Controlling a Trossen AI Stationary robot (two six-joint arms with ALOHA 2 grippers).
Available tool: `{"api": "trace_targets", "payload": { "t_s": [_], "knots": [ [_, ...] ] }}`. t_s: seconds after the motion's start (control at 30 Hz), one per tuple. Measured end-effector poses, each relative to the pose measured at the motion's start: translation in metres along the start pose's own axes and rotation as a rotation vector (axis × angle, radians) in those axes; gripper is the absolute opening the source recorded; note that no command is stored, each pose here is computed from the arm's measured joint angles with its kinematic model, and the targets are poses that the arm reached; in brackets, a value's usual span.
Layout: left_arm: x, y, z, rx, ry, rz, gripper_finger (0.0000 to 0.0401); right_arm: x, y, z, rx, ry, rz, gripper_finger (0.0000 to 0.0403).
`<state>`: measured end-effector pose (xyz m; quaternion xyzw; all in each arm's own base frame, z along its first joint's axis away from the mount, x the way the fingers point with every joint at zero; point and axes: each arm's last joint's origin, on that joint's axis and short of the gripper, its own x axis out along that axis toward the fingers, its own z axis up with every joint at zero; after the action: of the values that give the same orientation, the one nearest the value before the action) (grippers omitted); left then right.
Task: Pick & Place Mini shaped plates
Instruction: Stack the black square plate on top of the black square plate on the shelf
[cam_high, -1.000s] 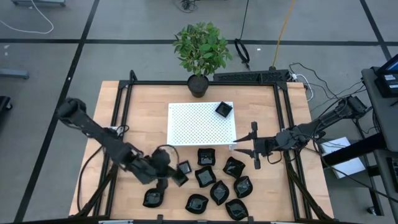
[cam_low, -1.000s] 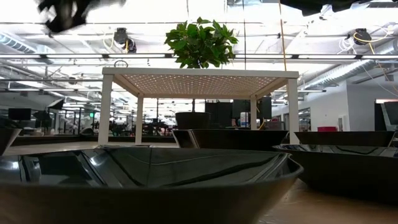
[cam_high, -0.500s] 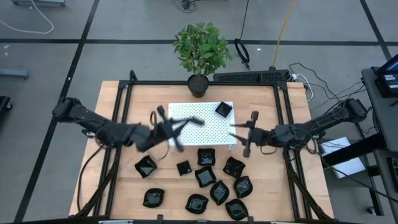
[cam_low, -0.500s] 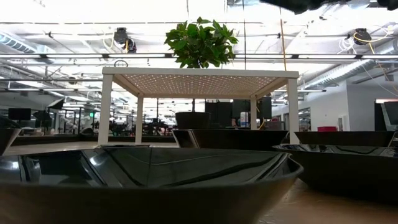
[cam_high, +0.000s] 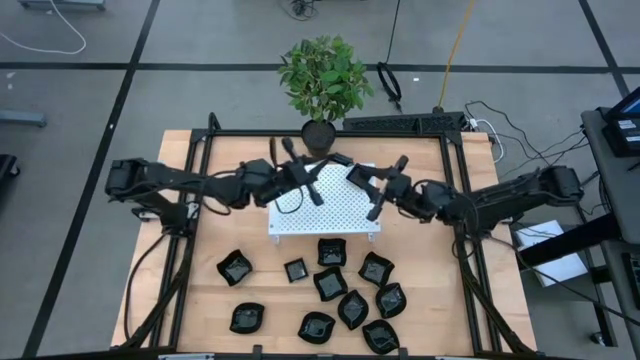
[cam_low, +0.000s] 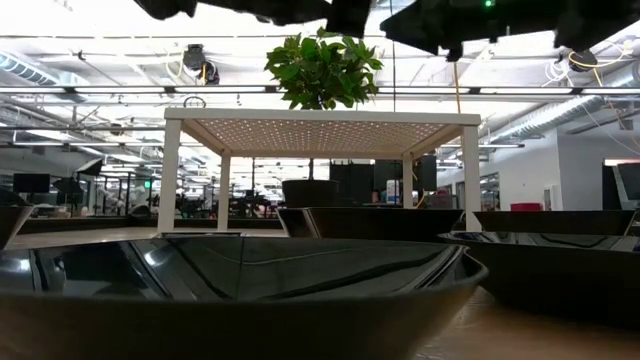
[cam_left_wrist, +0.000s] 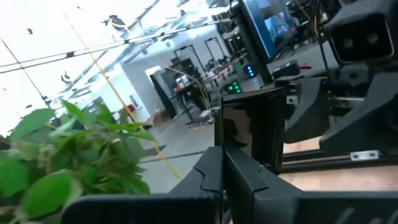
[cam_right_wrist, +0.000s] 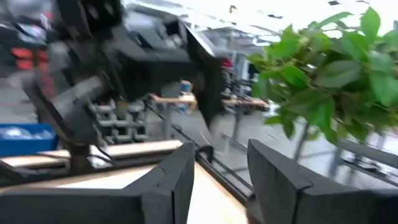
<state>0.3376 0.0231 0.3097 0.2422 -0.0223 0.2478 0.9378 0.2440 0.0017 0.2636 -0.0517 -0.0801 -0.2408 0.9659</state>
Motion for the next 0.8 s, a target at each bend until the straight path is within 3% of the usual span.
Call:
{"api": "trace_targets", "payload": {
  "t_s": [0.23, 0.57, 0.8],
  "knots": [
    [0.009, -0.006, -0.014, 0.05, 0.018, -0.003, 0.0005, 0.01, -0.007, -0.004, 0.006, -0.055, -0.012, 0.0134],
    [0.01, -0.005, -0.015, 0.029, -0.017, -0.045, 0.001, 0.02, -0.013, -0.013, 0.008, -0.059, -0.007, 0.0134],
    [0.01, -0.005, -0.015, 0.03, -0.015, -0.046, 0.0006, 0.021, -0.013, -0.014, -0.014, -0.067, -0.009, 0.009]
  ]
}}
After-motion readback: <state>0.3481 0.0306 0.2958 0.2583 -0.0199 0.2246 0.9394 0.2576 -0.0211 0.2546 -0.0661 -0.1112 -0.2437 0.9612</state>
